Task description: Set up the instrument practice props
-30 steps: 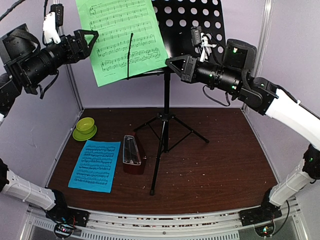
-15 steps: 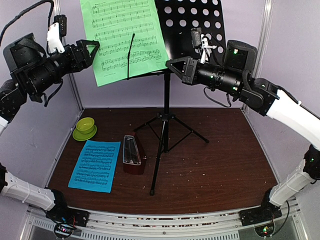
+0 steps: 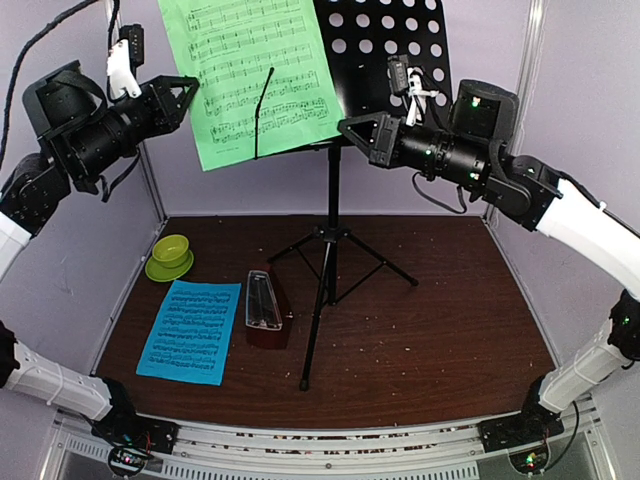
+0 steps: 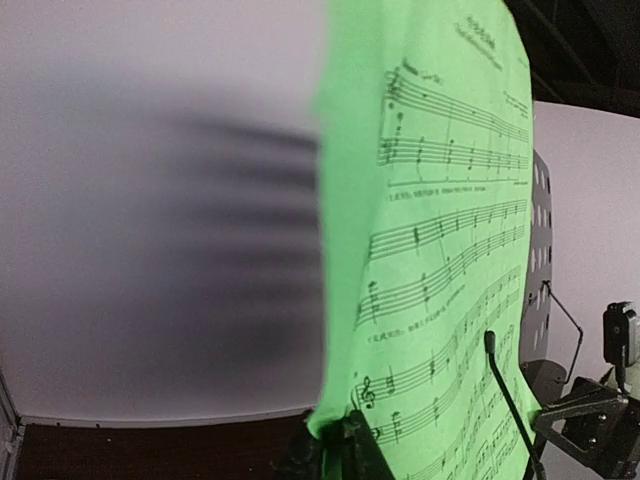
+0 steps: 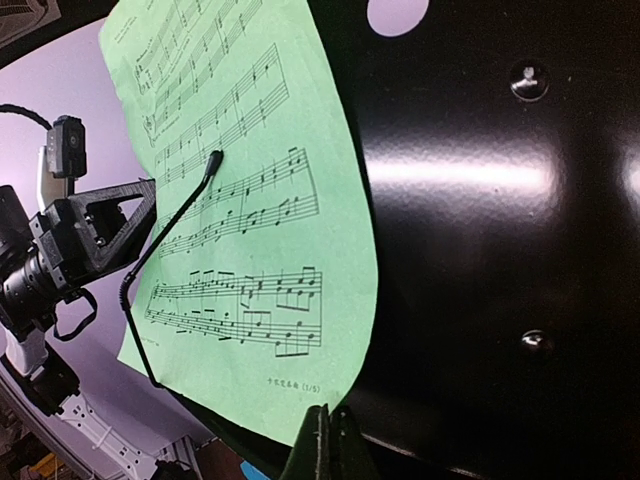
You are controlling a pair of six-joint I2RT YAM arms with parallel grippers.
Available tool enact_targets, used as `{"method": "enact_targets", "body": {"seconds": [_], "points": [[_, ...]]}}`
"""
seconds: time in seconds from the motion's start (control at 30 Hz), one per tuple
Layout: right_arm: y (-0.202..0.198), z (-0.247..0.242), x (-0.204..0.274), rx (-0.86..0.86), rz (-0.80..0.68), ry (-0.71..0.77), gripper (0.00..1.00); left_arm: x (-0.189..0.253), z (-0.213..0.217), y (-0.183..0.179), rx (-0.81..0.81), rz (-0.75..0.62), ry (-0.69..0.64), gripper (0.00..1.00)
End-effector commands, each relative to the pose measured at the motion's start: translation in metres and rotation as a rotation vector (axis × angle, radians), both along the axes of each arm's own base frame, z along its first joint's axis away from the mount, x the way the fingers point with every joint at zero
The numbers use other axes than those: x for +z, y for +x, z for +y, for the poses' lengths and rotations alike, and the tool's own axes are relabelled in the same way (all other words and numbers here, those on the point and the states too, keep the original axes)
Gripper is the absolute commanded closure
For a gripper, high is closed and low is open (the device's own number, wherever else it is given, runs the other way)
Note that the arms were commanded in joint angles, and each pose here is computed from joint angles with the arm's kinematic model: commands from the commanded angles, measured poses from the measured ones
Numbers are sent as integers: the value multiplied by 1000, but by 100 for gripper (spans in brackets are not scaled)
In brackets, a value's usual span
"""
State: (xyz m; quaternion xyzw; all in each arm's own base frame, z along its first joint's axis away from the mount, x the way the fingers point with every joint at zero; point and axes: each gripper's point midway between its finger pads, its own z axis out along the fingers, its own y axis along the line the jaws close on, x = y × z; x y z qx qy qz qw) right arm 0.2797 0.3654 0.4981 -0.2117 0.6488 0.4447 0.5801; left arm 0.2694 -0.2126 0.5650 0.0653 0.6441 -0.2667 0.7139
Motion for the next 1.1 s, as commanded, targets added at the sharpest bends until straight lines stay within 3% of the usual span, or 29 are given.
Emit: {"method": "enact_targets", "body": {"seconds": [0.0,0.6,0.67,0.7,0.77,1.07], "points": [[3,-10,-5,-36,6,-20,100,27,-6,0,-51,-72,-30,98],[10,-17,-3,-84,-1,-14,100,45,-16,19,-51,-126,57,100],[11,-18,-2,-90,1,-18,99,46,-12,18,-40,-126,54,83],[11,-18,-3,-90,1,-20,94,46,-11,16,-38,-129,49,72],[9,-19,-1,-84,0,-15,88,46,-6,13,-32,-132,45,60],[-5,-30,20,-64,-54,20,51,35,17,-3,-8,-106,41,35]]}}
